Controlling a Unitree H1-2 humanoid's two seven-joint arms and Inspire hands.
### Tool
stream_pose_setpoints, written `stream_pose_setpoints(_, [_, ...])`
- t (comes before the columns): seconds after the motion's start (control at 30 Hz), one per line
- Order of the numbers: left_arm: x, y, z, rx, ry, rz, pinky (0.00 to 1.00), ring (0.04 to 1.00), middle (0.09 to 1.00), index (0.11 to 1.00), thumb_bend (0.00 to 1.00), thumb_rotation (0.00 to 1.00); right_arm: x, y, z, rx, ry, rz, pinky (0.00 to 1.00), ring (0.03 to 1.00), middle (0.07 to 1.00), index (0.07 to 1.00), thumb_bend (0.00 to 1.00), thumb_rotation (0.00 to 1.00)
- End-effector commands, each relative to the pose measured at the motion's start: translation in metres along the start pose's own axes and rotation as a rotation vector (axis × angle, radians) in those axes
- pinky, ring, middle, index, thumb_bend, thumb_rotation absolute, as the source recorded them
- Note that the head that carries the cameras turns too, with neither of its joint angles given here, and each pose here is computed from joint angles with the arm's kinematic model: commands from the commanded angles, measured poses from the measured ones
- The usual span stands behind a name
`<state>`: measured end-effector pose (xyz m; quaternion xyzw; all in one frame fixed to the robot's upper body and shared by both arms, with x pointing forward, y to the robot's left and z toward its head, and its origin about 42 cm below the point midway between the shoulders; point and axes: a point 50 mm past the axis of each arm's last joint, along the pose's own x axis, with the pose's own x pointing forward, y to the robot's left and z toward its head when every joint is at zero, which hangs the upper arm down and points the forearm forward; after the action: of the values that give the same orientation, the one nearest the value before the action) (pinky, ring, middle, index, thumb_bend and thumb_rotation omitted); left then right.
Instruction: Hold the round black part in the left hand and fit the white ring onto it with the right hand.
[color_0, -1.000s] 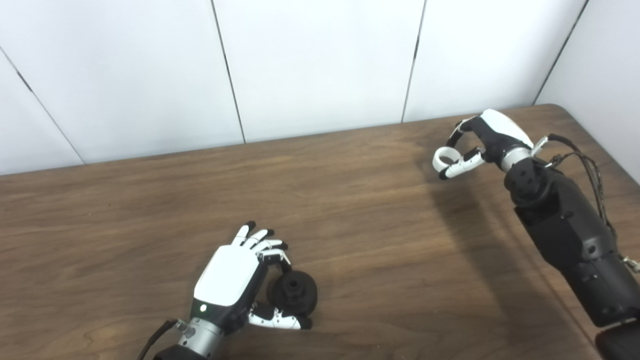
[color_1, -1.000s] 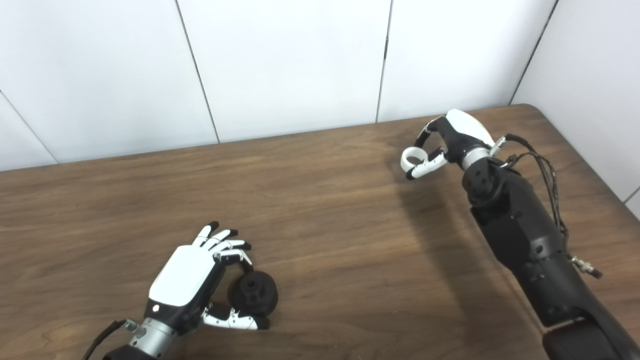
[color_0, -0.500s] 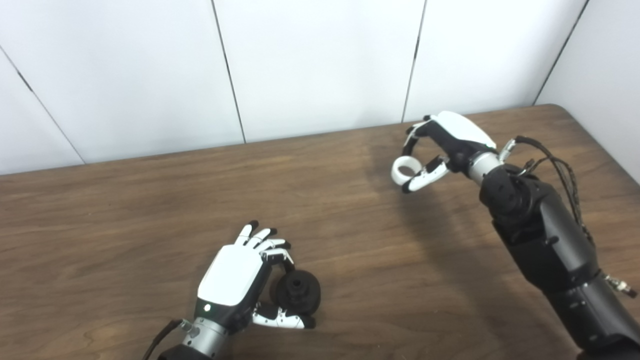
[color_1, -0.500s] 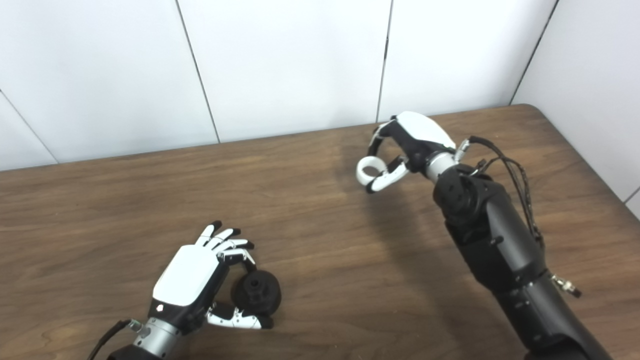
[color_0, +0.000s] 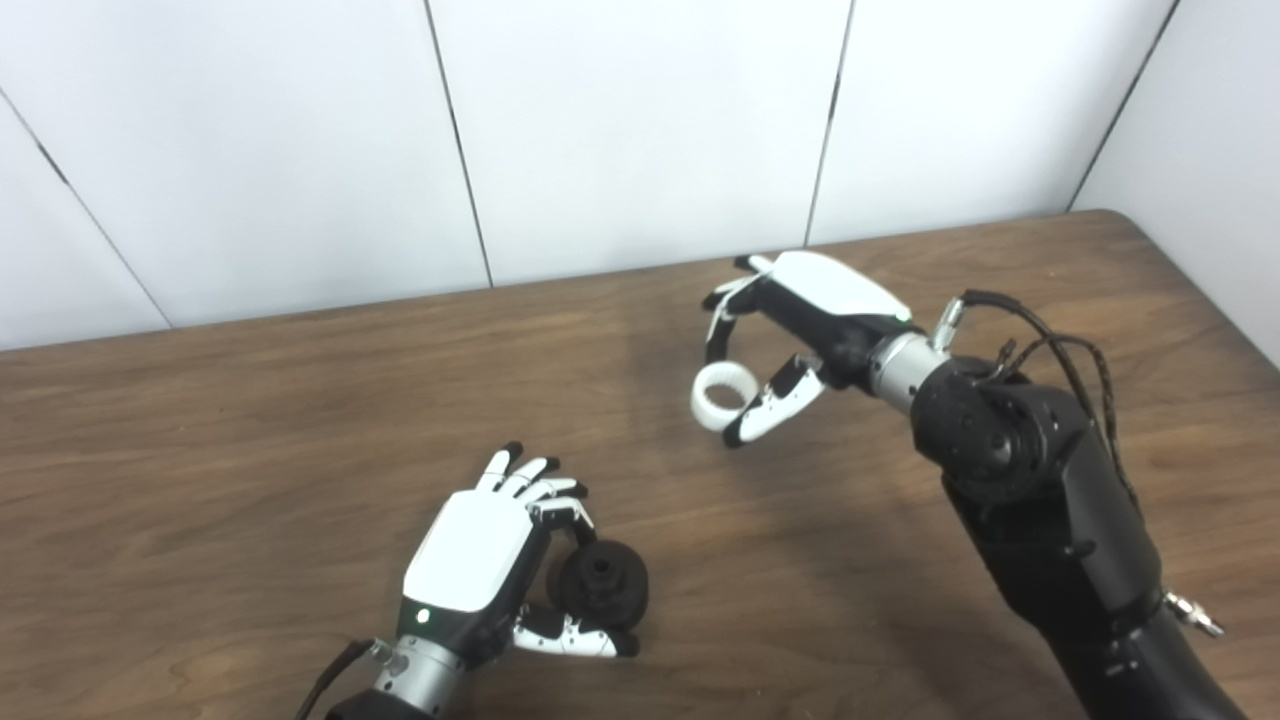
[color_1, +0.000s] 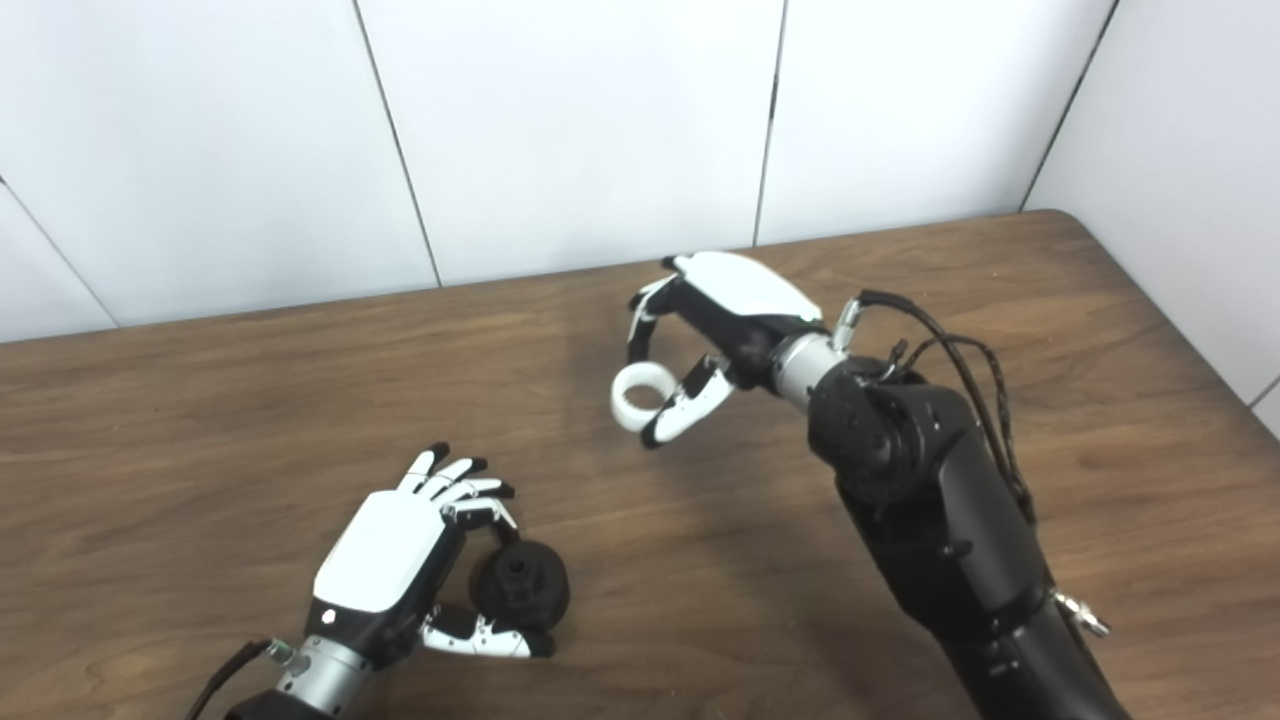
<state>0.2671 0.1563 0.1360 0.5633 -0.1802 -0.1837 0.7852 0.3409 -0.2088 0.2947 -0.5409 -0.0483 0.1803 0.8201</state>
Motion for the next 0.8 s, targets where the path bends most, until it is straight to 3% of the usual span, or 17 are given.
stream_pose_setpoints(0.0, [0.000, 0.000, 0.002, 0.025, -0.001, -0.012, 1.00, 0.898, 0.786, 0.484, 0.52, 0.06, -0.006, -0.012, 0.009, -0.022, -0.031, -0.041, 1.00, 0.996, 0.853, 0.484, 0.52, 0.13])
stream_pose_setpoints(0.5, [0.002, 0.001, 0.006, 0.018, 0.001, -0.008, 1.00, 0.904, 0.788, 0.484, 0.52, 0.06, -0.027, 0.017, 0.036, -0.002, -0.135, 0.046, 1.00, 0.980, 0.868, 0.484, 0.52, 0.13])
stream_pose_setpoints(0.77, [0.003, 0.001, 0.006, 0.024, 0.005, -0.003, 1.00, 0.902, 0.788, 0.484, 0.52, 0.06, -0.029, 0.037, 0.045, 0.030, -0.151, 0.080, 1.00, 0.992, 0.870, 0.484, 0.52, 0.13])
